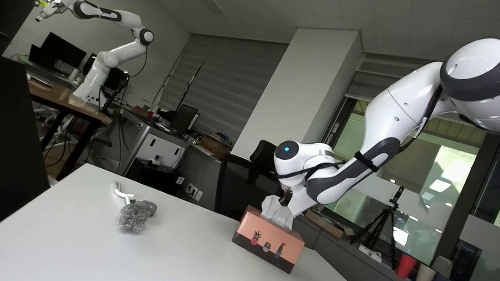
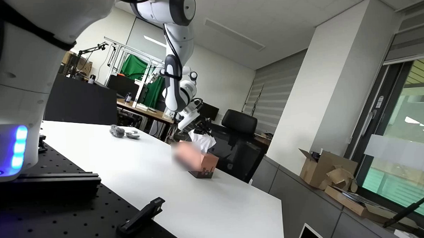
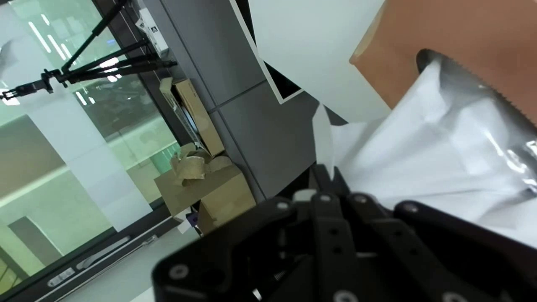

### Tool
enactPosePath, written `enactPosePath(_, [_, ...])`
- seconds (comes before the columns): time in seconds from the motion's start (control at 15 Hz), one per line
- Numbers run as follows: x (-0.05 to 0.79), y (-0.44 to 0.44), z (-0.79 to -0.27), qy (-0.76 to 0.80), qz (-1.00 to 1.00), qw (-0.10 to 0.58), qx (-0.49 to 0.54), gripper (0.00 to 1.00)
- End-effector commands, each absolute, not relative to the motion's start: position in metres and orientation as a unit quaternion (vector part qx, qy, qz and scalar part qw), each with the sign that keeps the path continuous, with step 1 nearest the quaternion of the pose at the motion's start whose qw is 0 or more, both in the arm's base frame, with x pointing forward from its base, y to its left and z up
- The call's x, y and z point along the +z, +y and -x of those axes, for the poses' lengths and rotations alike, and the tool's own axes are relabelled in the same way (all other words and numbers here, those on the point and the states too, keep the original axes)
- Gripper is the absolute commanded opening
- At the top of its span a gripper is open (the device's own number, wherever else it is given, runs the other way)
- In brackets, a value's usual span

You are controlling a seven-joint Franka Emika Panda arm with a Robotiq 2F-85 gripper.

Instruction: Remove a tissue from the box and put it on the table

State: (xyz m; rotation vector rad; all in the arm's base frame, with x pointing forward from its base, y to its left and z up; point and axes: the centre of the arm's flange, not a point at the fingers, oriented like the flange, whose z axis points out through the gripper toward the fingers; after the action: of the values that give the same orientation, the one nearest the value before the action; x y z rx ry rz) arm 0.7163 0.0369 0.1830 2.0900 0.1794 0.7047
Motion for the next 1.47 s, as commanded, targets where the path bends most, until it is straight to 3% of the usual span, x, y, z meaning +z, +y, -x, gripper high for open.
enactPosePath(0.0, [0.222,0.034,-0.735,0.04,-0.849,0.45,0.273,0.0])
enactPosePath(0.6, [0.34,0.046,-0.766,-0.002,-0.858,0.435,0.272,0.0])
enactPosePath(1.4, [0.422,0.117,-0.764,0.129,-0.953,0.247,0.122,0.0])
